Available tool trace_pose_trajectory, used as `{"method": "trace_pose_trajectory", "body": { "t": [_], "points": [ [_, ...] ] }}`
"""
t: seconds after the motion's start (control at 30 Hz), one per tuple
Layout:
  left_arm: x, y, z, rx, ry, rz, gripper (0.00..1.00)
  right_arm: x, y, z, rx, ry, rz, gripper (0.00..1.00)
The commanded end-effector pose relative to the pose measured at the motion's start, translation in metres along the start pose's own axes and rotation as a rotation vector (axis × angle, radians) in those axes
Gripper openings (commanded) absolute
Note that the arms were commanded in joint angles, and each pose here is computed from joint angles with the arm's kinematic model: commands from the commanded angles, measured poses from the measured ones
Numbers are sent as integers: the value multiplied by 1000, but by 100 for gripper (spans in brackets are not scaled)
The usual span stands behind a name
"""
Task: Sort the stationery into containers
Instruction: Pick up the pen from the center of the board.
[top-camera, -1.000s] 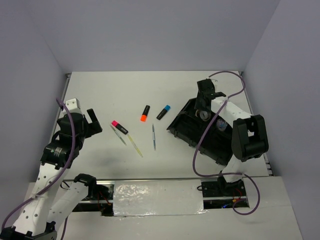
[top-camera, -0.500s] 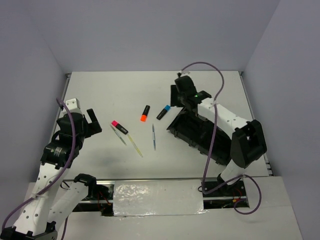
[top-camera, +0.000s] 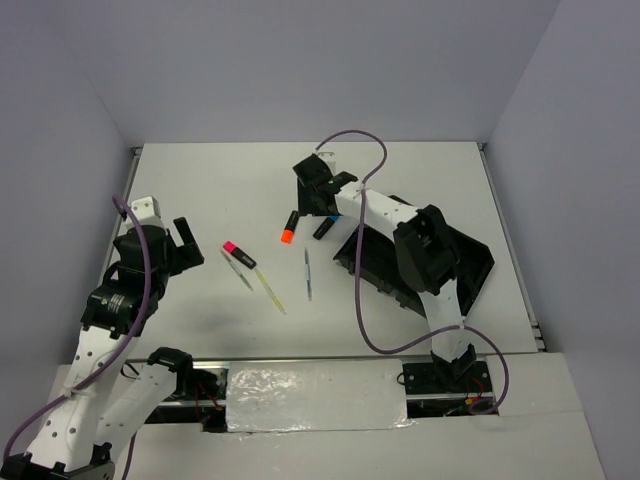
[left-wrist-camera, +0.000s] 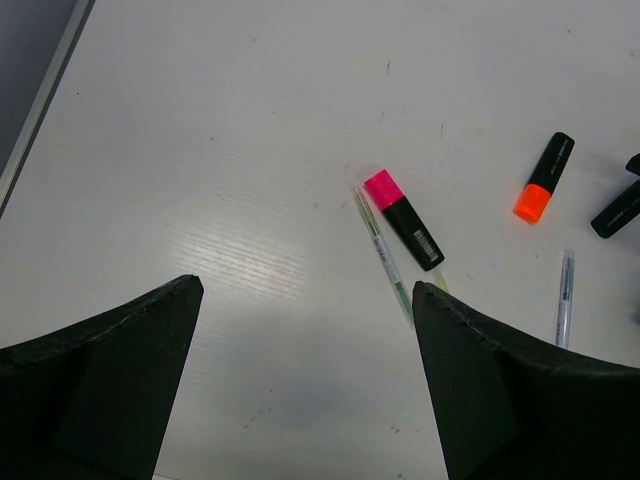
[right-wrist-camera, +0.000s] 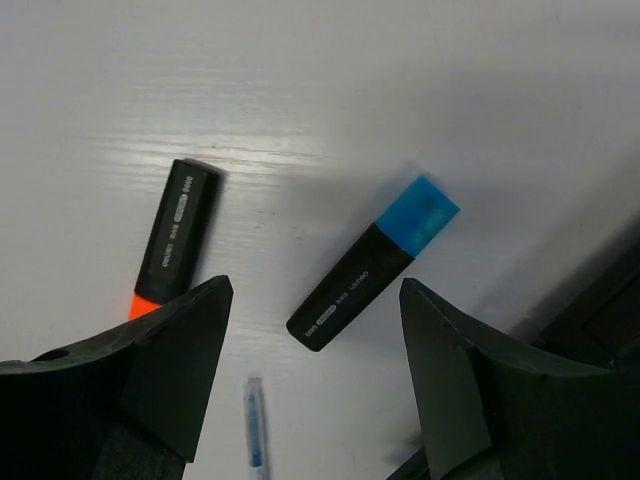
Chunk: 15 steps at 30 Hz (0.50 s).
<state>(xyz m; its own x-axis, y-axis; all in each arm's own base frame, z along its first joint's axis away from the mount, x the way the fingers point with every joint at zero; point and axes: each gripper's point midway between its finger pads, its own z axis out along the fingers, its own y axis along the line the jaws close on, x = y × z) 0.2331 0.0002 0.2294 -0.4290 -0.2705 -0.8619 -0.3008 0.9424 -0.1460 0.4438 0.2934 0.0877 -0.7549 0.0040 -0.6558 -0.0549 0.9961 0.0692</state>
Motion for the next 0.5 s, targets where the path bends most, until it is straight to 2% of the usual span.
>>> {"method": "trace_pose_trajectory", "body": {
  "t": [0.0, 0.1, 0.3, 0.47],
  "points": [
    [-16, -5, -4, 27, -58, -16, 99, -16, -13, -11, 89, -64, 120, 76],
    [-16, -6, -4, 32, -59, -17, 99, -7, -26, -10, 158, -64, 184, 81],
    [-17, -6, -5, 39, -63, -17, 99, 17, -31, 15, 184, -12, 196, 81],
    [-18, -6, -6, 40, -69, -20, 99, 16, -30, 30, 201, -3, 210, 80]
  ]
}}
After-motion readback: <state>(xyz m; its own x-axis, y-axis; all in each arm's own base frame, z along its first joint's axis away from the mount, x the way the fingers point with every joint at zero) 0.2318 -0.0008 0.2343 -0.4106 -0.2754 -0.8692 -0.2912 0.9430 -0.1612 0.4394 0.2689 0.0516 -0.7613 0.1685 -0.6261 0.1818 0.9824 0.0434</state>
